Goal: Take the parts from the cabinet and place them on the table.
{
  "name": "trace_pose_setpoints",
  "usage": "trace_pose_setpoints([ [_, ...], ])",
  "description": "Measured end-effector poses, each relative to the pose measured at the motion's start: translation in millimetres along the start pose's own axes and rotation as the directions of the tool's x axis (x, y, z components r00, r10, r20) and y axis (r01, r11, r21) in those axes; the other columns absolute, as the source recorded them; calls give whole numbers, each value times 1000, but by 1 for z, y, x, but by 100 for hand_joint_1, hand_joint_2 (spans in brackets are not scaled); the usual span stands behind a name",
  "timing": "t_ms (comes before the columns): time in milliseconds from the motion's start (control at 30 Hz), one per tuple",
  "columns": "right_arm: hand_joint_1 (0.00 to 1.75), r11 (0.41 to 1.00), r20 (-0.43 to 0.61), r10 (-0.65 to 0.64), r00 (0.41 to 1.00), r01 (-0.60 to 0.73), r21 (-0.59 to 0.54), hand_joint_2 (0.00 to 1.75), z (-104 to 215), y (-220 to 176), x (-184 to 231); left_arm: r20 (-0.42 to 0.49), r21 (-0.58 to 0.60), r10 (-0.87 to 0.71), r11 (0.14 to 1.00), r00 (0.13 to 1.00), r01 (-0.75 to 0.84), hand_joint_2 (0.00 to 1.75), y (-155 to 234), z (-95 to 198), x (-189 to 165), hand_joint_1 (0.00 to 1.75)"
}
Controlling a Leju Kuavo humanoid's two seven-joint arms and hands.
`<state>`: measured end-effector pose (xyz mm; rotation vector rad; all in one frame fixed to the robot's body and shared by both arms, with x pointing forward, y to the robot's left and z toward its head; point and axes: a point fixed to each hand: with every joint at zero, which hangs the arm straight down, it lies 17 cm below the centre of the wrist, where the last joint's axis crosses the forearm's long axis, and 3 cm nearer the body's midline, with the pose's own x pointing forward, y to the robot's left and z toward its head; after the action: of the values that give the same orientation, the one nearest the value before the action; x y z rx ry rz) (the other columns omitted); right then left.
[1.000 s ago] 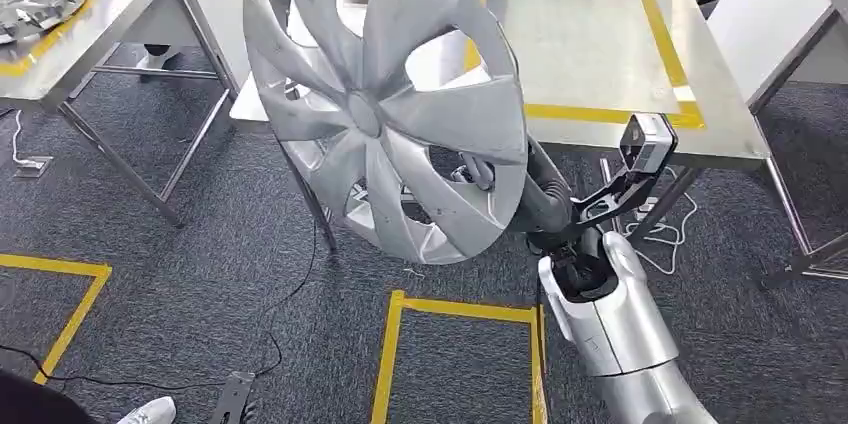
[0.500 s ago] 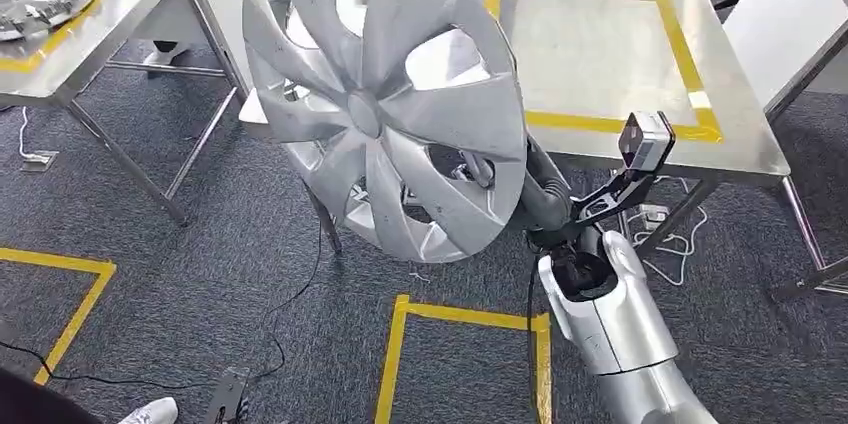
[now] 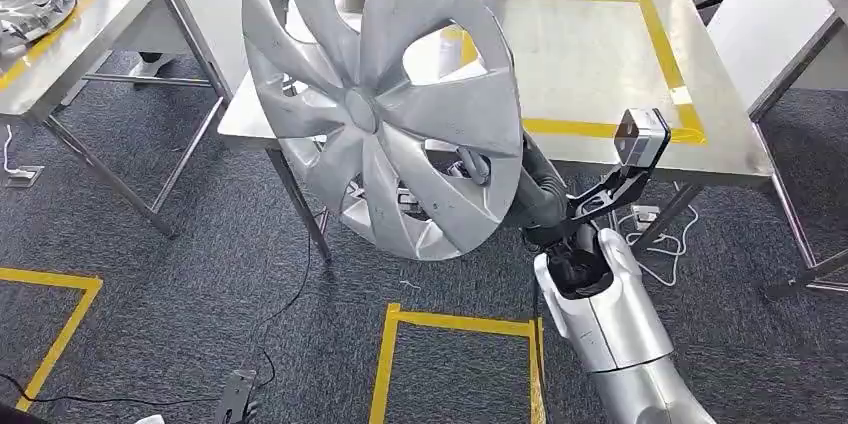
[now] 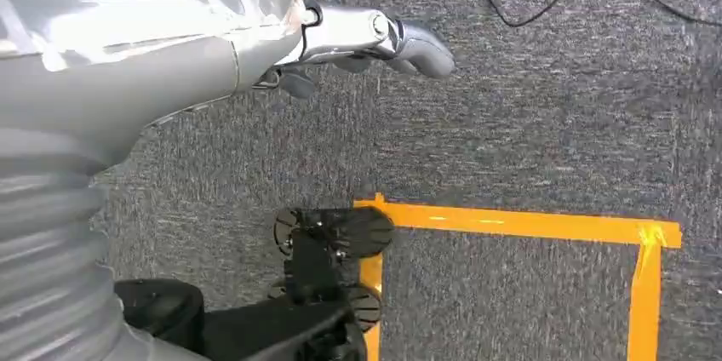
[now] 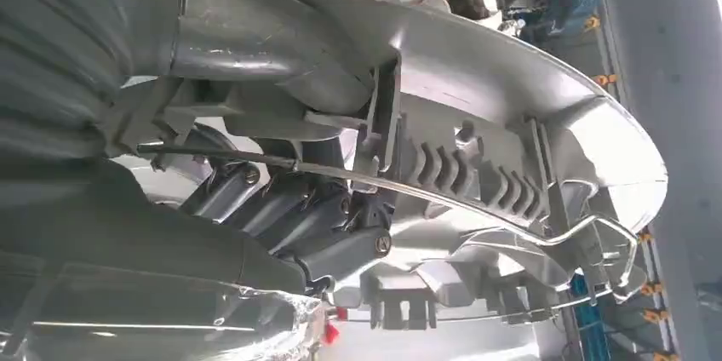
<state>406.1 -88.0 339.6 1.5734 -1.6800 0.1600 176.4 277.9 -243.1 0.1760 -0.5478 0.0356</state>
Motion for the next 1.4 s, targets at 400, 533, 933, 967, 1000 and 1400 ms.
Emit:
trace_pose_setpoints([
  [400,175,1000,-7,-2,1000,2,-30,175,10,-6,-3,-12,5,-17,1000,1000,17,175,2,1,-4,0],
  [533,175,1000,-2,0,1000,0,-25,175,9,-4,-1,-13,6,-19,1000,1000,19,175,2,0,-5,0],
  [933,175,999,11,9,1000,-9,-32,175,10,-5,4,-12,6,-33,999,999,34,175,3,1,-5,0],
  [967,175,999,13,10,1000,-10,-33,175,9,-5,5,-11,6,-34,999,999,34,175,3,1,-5,0],
  [1000,175,999,16,13,1000,-12,-31,175,9,-5,6,-10,3,-34,999,999,34,175,3,1,-4,0],
  [1400,175,999,15,17,1000,-16,-40,175,13,-7,7,-1,-1,-30,1000,1000,30,175,0,0,2,0],
])
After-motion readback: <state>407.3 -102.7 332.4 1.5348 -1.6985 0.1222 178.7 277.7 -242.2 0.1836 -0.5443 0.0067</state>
